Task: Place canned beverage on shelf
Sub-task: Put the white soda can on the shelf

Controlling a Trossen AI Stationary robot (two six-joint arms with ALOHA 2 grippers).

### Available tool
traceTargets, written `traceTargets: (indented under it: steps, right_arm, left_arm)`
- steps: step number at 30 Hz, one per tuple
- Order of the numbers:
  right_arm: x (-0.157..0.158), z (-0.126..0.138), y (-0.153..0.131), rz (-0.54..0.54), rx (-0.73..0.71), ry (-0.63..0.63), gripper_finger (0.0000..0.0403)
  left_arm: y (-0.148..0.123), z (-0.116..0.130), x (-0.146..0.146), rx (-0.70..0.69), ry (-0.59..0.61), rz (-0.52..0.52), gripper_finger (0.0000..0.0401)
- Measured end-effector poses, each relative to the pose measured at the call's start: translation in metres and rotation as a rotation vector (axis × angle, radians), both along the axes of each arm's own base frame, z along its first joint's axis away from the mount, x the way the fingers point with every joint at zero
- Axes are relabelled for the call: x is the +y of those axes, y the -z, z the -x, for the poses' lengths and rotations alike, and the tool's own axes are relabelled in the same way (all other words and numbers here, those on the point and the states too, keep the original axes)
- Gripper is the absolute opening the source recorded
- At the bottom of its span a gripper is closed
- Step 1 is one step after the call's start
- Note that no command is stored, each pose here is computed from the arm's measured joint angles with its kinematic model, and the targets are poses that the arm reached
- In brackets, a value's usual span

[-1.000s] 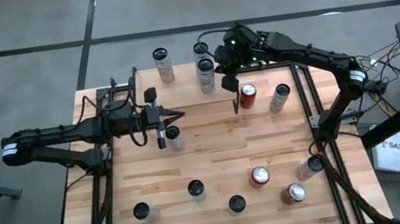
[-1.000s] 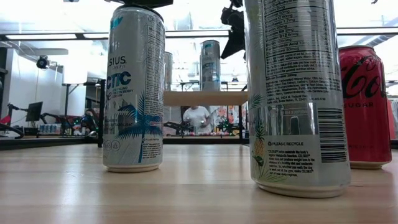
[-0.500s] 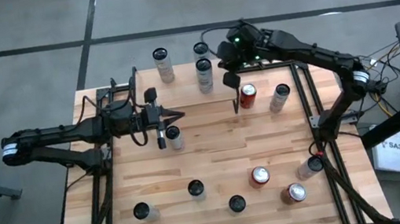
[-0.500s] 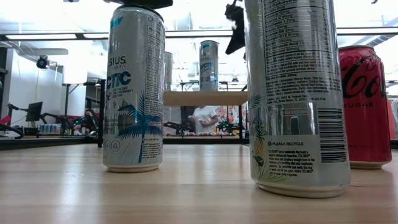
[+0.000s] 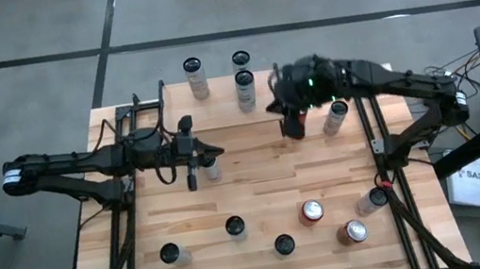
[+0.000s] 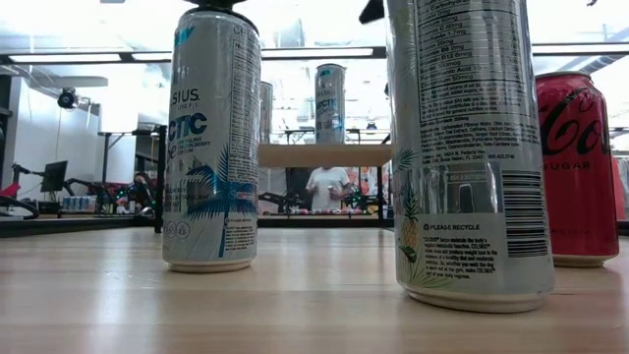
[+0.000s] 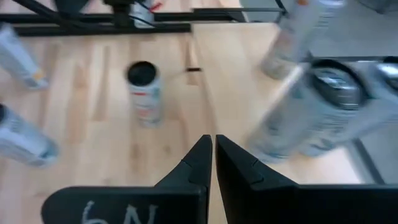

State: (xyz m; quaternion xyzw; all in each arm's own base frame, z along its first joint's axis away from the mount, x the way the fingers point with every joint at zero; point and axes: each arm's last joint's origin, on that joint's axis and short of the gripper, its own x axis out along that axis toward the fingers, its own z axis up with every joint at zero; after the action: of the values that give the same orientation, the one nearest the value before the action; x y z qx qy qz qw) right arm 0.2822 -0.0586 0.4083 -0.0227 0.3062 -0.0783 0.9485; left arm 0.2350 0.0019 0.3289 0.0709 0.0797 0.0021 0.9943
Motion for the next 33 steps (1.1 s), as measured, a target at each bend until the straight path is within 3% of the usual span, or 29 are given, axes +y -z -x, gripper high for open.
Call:
traceTargets:
  steps: [7,14,19,25,33]
  right_arm:
    - [0.062,-0.008,0.009,-0.035,-0.052,-0.074,0.0013]
    - [0.114,-0.025,0.026,-0.019,-0.042,-0.089,0.0013]
    - [0.129,-0.037,0.040,0.005,-0.021,-0.094,0.0013]
    - [0.132,-0.045,0.048,0.008,-0.006,-0.094,0.0013]
    - [0.132,-0.046,0.048,0.043,-0.004,-0.119,0.0013]
  left_arm:
    - [0.006,0.002,-0.015,0.066,0.058,0.049,0.0000]
    - [0.029,0.013,-0.016,0.336,-0.017,0.244,0.0000]
    - [0.043,0.021,-0.014,0.493,-0.088,0.226,0.0021]
    - [0.046,0.028,-0.011,0.544,-0.137,0.140,0.0096]
    - [0.053,0.020,-0.005,0.549,-0.355,0.030,0.0258]
